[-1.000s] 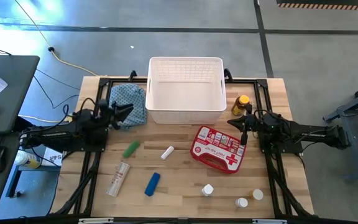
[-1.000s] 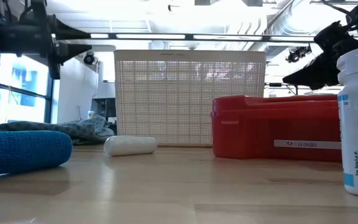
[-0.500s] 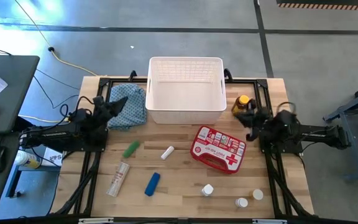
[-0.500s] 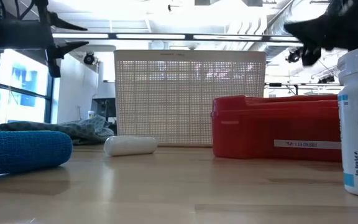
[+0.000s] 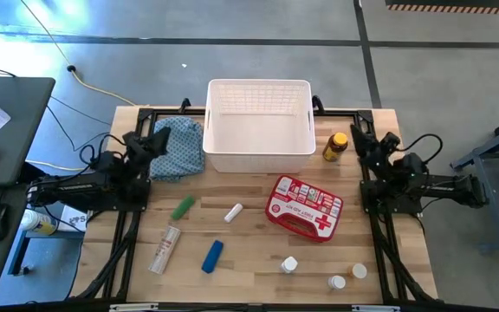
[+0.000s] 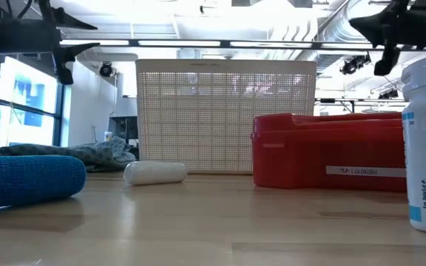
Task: Pick & place medical supplies in basket/bin
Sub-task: Put the yellow pill bottle into the white bin
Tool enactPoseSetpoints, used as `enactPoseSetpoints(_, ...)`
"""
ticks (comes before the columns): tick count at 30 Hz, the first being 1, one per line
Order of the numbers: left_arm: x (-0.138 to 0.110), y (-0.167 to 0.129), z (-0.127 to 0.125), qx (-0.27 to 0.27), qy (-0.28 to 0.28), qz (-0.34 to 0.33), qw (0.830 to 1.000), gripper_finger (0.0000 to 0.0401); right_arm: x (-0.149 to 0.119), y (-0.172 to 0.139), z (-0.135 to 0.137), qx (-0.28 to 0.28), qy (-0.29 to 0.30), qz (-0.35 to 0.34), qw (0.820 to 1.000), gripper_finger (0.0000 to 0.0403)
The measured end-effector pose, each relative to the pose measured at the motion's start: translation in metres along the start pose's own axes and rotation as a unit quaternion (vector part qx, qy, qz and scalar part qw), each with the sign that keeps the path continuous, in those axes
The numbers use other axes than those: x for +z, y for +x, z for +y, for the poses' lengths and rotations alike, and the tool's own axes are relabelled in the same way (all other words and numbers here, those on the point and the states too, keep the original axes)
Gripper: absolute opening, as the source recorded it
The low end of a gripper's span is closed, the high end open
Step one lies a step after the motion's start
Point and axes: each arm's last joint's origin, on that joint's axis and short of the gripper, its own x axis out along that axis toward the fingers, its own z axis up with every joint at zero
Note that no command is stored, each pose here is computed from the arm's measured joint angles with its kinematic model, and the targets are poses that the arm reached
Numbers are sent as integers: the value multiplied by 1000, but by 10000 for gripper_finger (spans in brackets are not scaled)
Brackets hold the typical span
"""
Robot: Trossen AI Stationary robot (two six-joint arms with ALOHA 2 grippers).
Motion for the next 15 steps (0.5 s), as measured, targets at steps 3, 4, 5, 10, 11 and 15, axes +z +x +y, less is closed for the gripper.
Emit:
enactPoseSetpoints(3,5,1,-8,-3,11,-27,1000,170,5,0,0,-30,54,-41,997,0)
enactPoseSetpoints(4,7,3,-13,-7,20,-28,999,170,7,0,0,-31,58,-50,997,0)
enactPoseSetpoints(5,9,5,-20,-9,32,-26,999,170,8,1,2,-32,57,-54,996,1)
enactPoseSetpoints(10,17,22,-55,43,156,12,987,170,29,16,23,-59,-37,-42,997,28)
enactPoseSetpoints(11,17,26,-62,64,187,26,980,170,33,20,28,-74,-71,-30,994,40)
enactPoseSetpoints(15,16,44,-82,150,284,98,942,170,54,33,48,-146,-200,41,968,101)
